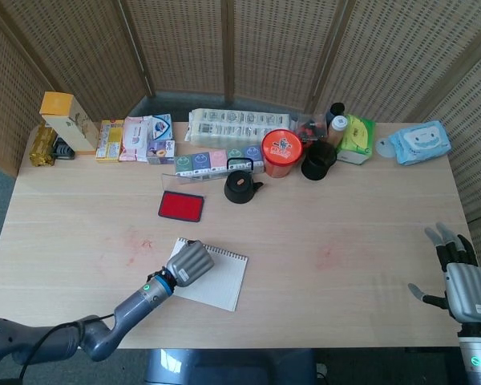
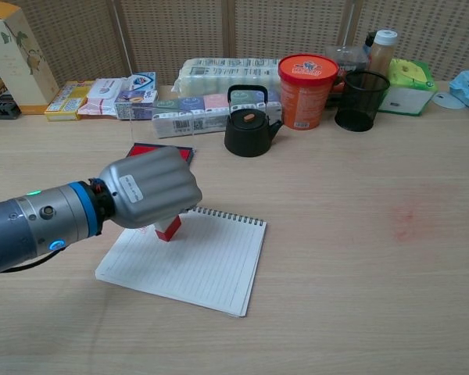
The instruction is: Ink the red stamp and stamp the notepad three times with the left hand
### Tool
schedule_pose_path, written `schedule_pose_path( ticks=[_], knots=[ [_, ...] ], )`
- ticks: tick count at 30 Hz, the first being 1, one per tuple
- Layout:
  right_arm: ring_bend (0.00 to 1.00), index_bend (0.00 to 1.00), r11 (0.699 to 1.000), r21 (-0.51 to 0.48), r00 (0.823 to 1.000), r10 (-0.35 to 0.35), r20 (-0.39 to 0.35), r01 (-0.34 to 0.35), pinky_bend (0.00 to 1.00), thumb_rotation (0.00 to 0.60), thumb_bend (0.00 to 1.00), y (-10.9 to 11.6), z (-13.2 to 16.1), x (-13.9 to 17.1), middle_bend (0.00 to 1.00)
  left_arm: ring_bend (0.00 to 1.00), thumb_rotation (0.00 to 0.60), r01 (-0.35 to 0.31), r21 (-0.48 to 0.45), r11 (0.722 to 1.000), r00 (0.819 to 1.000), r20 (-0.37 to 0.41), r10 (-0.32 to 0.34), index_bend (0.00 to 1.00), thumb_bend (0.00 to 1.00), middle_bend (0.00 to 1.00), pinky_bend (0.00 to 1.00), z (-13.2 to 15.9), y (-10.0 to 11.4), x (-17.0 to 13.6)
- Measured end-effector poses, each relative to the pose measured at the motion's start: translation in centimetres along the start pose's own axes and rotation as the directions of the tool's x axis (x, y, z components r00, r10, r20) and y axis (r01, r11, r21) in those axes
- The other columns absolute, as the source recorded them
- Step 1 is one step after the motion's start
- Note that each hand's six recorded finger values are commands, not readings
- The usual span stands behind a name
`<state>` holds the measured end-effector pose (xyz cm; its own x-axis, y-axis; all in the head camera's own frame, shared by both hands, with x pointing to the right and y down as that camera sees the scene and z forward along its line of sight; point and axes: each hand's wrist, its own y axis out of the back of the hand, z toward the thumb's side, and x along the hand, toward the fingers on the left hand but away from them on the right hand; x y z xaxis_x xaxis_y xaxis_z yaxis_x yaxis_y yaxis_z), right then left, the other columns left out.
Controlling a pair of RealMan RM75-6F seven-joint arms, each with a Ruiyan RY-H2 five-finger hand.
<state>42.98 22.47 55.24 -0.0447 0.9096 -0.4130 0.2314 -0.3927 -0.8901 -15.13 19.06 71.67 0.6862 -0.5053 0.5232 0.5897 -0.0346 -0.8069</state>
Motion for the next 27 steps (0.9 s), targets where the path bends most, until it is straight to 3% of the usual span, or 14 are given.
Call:
schedule_pose_path(
  ticks=[9,13,27],
  knots=[
    [0.0,0.0,1.0,0.004,1.0,0.004,-0.01,-0.003,0.0,0.6,0.08,-0.1,0.3,0.1,0.0,1.0,0.6,-0.1,0.027,0.995,0.991,-0.085,0.102,0.75,0.38,1.0,1.0,-4.6,4.5,-1.7],
    [0.0,0.0,1.0,0.005,1.0,0.001,-0.011,-0.001,0.0,0.6,0.08,-0.1,0.3,0.2,0.0,1.0,0.6,-0.114,0.051,0.992,0.988,-0.104,0.119,0.74,0.38,1.0,1.0,-5.8,5.7,-2.0],
    [0.0,0.0,1.0,-0.01,1.0,-0.006,-0.004,0.006,0.0,0.6,0.08,0.3,0.0,0.1,0.0,1.0,0.6,-0.072,0.128,0.989,0.997,0.004,0.072,0.75,0.38,1.0,1.0,-0.7,4.5,0.1]
  ],
)
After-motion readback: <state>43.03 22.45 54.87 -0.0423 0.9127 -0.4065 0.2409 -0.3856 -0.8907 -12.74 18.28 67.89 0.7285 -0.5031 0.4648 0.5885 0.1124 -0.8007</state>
